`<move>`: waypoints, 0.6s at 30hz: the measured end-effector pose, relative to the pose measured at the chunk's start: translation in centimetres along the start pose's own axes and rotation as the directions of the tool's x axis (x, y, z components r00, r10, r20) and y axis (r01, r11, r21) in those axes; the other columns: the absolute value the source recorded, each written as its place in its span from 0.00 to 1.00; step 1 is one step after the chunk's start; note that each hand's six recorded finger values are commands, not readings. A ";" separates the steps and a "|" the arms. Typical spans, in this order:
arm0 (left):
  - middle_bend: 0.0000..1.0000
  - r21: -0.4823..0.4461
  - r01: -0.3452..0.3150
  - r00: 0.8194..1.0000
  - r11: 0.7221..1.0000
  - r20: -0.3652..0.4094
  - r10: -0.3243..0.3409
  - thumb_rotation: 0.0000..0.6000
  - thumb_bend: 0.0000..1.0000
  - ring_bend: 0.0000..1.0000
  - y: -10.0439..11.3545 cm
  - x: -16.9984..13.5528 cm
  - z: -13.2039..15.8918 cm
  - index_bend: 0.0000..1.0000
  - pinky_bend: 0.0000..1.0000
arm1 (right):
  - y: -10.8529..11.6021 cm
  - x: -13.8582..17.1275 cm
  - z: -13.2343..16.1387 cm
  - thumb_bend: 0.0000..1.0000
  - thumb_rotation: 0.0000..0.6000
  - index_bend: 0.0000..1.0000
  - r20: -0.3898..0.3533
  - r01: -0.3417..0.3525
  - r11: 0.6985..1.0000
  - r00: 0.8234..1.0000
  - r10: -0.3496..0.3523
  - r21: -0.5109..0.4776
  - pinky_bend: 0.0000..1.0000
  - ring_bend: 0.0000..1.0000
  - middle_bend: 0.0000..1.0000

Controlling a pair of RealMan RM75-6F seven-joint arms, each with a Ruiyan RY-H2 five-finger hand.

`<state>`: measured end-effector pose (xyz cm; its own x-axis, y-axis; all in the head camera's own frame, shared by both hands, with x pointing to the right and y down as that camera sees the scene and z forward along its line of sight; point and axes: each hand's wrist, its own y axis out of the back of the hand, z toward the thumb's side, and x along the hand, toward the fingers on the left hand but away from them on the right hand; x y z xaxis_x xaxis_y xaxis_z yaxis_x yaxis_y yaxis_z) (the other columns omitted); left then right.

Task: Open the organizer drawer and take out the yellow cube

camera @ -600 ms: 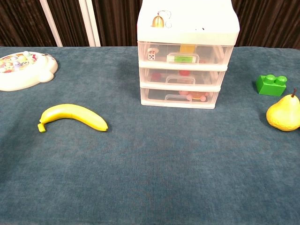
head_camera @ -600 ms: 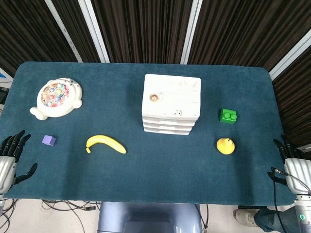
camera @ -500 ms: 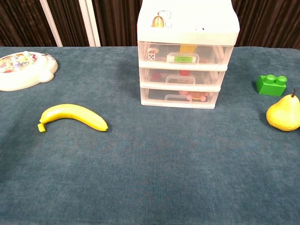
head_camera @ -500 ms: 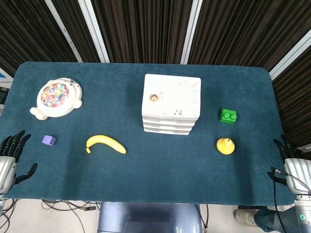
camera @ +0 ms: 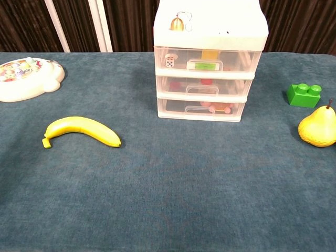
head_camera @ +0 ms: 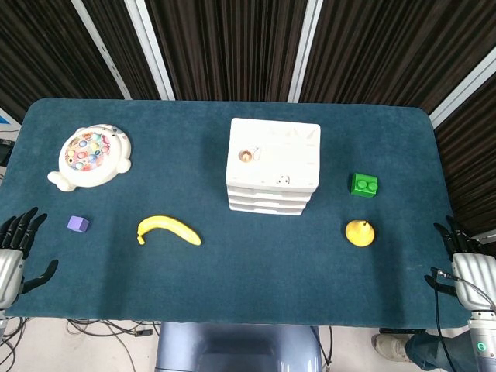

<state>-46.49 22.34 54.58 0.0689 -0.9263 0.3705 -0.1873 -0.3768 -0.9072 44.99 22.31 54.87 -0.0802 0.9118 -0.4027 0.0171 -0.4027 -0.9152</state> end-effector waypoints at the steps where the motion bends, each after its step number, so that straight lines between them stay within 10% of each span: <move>1: 0.00 0.000 0.000 1.000 1.000 0.001 0.000 1.00 0.31 0.00 0.0 0.0 0.0 0.05 0.00 | 0.0 0.0 0.0 0.13 1.00 0.12 0.000 0.001 1.000 1.000 -0.001 0.000 0.26 0.24 0.05; 18: 0.00 -0.004 -0.002 1.000 1.000 -0.002 0.002 1.00 0.31 0.00 0.1 0.0 0.0 0.05 0.00 | 0.0 0.2 0.5 0.13 1.00 0.12 -0.009 -0.006 0.997 1.000 0.006 -0.072 0.26 0.26 0.07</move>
<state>-46.51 22.35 54.52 0.0661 -0.9271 0.3690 -0.1910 -0.3747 -0.9073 44.48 22.41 54.80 -0.0715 0.9101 -0.4082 0.0891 -0.4017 -0.9114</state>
